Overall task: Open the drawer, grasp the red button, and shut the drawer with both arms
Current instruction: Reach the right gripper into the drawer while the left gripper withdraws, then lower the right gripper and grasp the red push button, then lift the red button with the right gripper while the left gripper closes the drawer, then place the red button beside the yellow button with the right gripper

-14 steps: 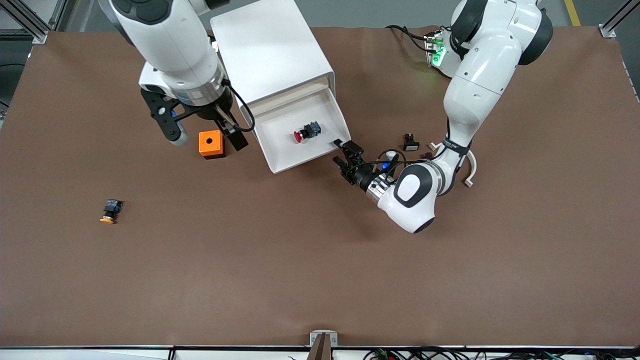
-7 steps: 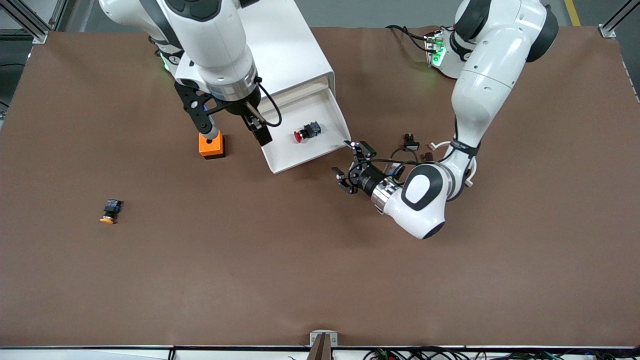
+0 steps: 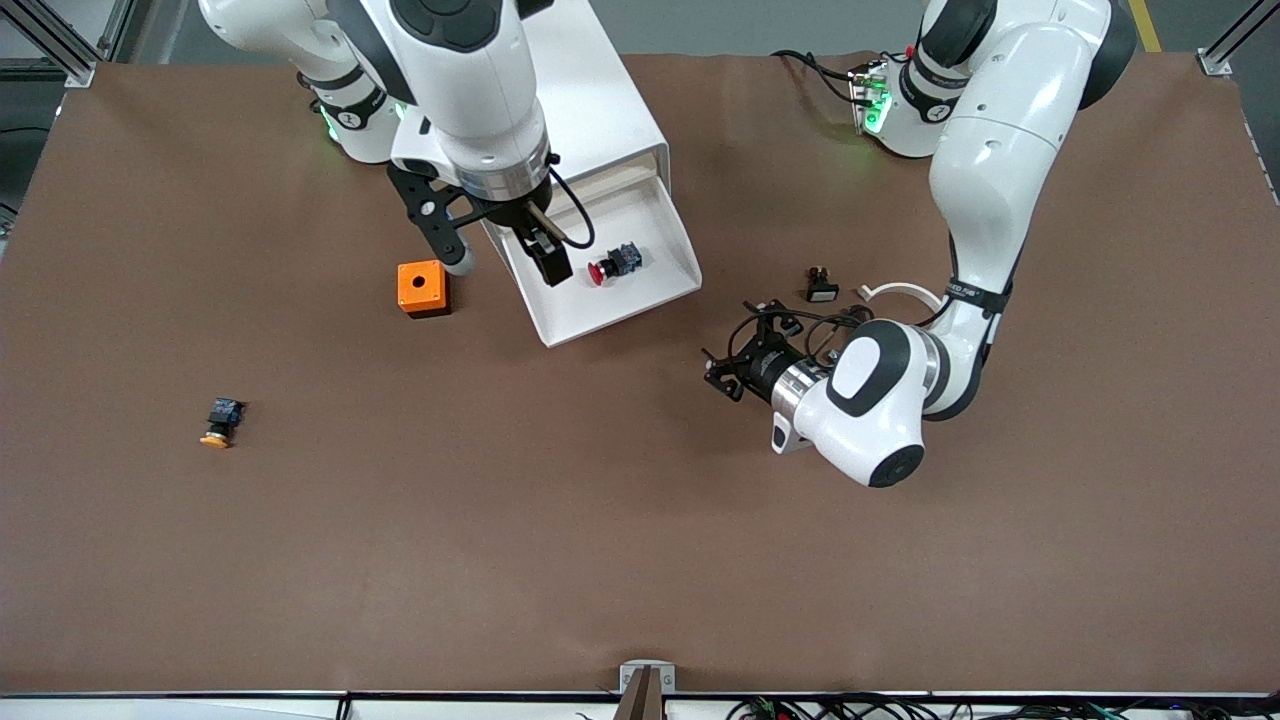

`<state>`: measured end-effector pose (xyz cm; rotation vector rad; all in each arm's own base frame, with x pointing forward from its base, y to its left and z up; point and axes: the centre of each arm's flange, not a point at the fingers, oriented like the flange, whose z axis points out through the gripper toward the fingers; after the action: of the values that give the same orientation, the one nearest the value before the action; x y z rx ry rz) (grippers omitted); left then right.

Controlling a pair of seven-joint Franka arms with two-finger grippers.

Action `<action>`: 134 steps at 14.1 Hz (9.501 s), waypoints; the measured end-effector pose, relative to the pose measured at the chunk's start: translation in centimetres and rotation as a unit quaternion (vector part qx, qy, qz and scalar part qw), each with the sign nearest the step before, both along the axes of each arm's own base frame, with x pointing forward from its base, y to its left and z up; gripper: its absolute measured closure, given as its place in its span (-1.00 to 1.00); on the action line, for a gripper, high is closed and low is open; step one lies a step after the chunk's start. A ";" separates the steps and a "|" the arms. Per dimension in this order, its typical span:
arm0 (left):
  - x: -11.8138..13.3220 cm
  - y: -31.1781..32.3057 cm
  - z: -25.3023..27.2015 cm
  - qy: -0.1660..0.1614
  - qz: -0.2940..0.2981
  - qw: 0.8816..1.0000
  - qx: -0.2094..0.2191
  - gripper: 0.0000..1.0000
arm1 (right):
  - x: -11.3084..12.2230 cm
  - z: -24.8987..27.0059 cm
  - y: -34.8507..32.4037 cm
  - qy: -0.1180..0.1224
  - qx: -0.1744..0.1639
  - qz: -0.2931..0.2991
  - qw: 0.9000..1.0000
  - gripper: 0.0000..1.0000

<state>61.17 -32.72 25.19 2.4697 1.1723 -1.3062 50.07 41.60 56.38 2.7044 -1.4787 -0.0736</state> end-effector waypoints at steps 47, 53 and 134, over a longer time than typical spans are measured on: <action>5.7 0.2 11.3 -0.399 -0.077 0.904 0.131 -1.00 | -9.4 -21.6 10.8 0.035 -0.055 0.031 0.997 -1.00; 5.6 0.7 10.9 -0.398 -0.092 0.904 0.127 -1.00 | -9.3 -22.3 10.7 0.037 -0.059 0.029 0.997 -1.00; -19.9 -27.5 5.0 -0.331 -0.283 0.900 0.001 -1.00 | 7.6 -34.3 -42.8 -0.029 -0.004 0.404 0.914 0.15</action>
<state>41.31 -60.21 30.19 2.9877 0.3000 -0.4052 57.66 -1.19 22.06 3.0778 -0.2642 0.0536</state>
